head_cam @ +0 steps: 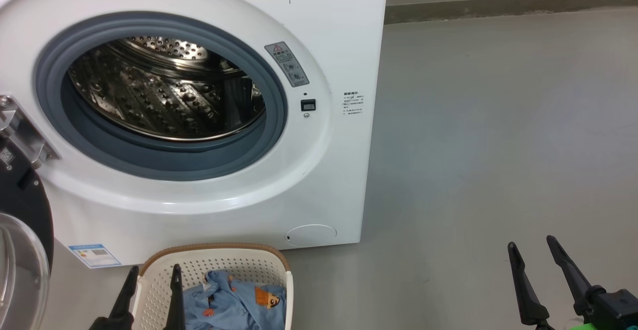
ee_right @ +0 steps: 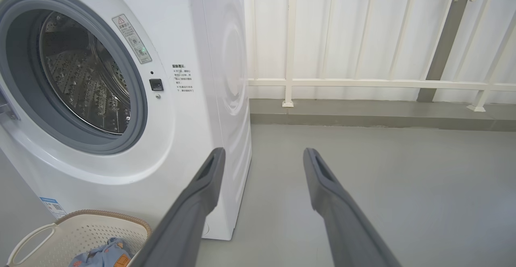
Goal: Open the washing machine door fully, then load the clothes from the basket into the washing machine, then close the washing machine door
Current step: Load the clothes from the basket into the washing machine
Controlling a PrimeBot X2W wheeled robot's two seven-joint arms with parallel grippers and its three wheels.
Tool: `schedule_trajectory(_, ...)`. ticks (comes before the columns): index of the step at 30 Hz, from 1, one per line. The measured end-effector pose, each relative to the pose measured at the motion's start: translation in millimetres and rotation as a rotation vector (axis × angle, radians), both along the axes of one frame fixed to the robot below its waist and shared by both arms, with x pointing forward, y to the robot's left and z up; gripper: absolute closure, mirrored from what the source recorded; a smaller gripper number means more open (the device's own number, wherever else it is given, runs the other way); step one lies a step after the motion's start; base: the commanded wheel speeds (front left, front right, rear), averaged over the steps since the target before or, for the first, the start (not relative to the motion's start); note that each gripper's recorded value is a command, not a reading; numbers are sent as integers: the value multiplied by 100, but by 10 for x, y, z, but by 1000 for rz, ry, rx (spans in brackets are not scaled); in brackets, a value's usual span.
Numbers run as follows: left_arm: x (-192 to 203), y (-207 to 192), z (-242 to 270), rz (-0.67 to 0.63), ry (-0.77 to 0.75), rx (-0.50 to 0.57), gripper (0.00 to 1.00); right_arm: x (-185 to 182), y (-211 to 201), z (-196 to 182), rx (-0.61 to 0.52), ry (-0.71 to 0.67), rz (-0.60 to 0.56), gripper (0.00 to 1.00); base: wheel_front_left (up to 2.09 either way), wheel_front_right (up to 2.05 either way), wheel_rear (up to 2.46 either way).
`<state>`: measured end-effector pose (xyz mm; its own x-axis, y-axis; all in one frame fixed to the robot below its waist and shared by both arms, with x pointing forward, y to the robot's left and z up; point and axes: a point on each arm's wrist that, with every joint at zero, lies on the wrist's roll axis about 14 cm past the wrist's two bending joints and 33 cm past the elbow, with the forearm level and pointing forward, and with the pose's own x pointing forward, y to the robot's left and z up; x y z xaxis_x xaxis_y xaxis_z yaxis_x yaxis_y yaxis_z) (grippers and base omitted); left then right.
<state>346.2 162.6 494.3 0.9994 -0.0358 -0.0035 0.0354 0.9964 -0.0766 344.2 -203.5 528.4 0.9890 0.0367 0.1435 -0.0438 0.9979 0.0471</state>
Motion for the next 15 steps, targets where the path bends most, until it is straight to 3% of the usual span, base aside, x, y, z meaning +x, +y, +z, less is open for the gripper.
schedule_trajectory(10, -5, -6, -35, 4, 13, -1, 0, 14, 13, -26, 3, 8, 5, 0, 0, 0, 0)
schedule_trajectory(15, -27, -49, -254, -17, 94, -28, 0, 32, 22, -58, 2, 19, 9, 0, 0, 0, 0)
